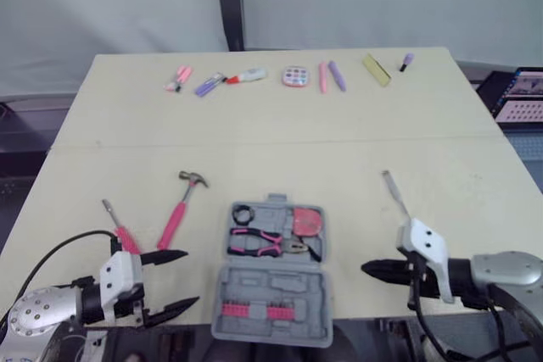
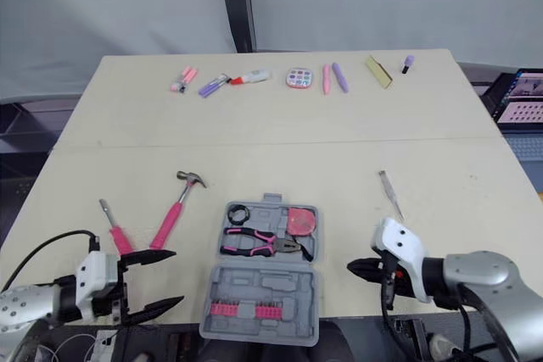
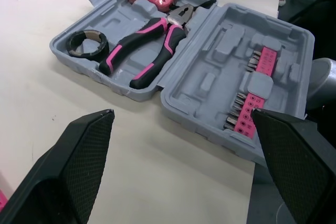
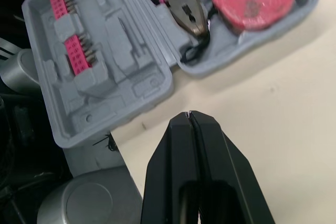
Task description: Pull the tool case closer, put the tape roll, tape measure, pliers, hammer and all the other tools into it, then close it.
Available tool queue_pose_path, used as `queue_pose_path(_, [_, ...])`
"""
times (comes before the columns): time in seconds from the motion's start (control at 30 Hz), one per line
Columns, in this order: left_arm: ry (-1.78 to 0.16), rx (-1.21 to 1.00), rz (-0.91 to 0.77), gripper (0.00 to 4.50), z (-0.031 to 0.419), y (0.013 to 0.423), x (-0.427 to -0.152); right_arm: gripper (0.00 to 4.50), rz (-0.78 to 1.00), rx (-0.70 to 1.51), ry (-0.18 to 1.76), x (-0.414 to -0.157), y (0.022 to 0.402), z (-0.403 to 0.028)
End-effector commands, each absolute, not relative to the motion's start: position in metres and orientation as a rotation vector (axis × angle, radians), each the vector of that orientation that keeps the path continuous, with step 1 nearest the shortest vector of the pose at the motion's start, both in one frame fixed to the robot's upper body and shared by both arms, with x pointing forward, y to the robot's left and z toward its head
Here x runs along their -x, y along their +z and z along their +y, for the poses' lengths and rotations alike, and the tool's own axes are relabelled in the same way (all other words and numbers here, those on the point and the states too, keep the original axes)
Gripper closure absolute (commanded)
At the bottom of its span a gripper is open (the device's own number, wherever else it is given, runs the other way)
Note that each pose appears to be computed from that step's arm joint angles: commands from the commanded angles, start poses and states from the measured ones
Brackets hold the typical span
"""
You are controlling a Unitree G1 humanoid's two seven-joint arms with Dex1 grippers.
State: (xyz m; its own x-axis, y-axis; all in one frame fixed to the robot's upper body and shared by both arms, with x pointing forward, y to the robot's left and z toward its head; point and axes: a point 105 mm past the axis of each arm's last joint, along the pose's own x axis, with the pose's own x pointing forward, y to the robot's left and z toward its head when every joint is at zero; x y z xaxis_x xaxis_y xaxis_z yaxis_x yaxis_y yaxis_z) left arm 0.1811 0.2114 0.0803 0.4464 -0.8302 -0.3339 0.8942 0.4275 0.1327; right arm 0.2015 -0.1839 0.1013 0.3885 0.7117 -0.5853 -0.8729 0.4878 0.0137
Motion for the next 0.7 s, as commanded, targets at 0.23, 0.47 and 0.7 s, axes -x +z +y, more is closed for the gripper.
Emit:
queue_pose_path(0.23, [-1.073, -0.278, 0.222, 0.00, 0.210, 0.090, -0.185, 1.07, 0.556, 0.310, 1.062, -0.194, 0.101, -0.186])
queue_pose_path(0.47, [-1.095, -0.299, 0.219, 0.00, 0.209, 0.092, -0.183, 0.09, 0.545, 0.324, 1.104, -0.189, 0.099, -0.185])
queue_pose_path(0.7, [-1.027, -0.382, 0.278, 0.00, 0.212, 0.083, -0.201, 0.09, 0.555, 0.368, 1.047, -0.198, 0.092, -0.184])
